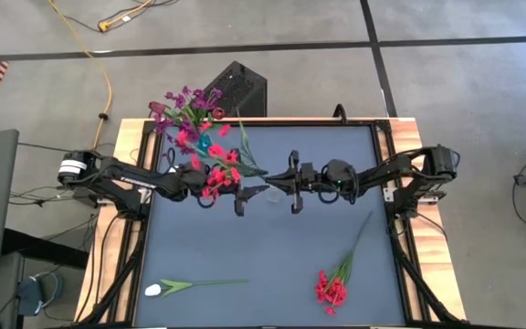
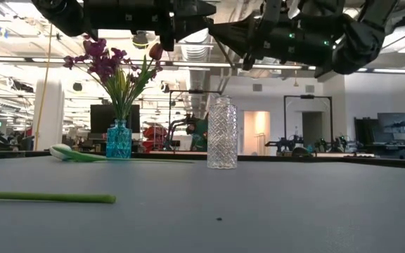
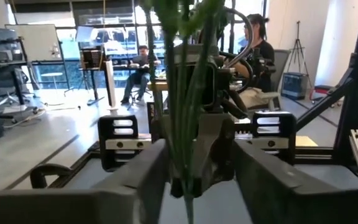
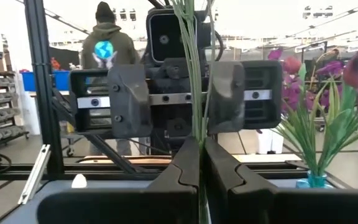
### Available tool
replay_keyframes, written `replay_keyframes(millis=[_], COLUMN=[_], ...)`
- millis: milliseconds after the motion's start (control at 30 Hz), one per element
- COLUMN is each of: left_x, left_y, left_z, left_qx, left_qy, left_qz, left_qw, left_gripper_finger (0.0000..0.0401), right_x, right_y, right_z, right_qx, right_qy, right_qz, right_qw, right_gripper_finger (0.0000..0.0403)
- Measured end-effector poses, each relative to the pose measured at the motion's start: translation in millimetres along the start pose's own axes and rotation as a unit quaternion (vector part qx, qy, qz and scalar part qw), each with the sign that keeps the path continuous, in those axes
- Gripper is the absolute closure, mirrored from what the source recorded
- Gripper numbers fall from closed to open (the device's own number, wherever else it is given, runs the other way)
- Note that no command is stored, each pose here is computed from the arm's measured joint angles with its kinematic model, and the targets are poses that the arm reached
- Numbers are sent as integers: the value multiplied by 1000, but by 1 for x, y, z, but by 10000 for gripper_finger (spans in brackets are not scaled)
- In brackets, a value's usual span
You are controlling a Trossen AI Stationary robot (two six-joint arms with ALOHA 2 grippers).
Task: Sort flowers into vase by color
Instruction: Put the top red flowers into the transparent vase
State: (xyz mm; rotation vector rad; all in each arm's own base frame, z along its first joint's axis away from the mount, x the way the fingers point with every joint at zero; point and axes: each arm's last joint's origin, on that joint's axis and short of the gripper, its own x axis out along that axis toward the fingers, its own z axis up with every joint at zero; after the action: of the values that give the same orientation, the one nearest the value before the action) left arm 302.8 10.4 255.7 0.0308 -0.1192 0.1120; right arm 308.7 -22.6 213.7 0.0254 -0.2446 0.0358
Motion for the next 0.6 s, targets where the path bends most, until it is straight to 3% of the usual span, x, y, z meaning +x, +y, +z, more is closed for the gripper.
replay_keyframes(millis=[300,600], left_x=[0,0], left_y=[1,2], left_z=[0,-2], left_qx=[12,10], left_qy=[1,10], left_qz=[14,34], left_qw=[1000,999], left_gripper_finger=[388,399], right_x=[0,-3], right_y=[-1,-5], right_z=[0,-4], right_qx=[0,-13], right_qy=[4,56], right_qz=[-2,-11], right_qw=[1000,998], right_gripper_finger=[359,229])
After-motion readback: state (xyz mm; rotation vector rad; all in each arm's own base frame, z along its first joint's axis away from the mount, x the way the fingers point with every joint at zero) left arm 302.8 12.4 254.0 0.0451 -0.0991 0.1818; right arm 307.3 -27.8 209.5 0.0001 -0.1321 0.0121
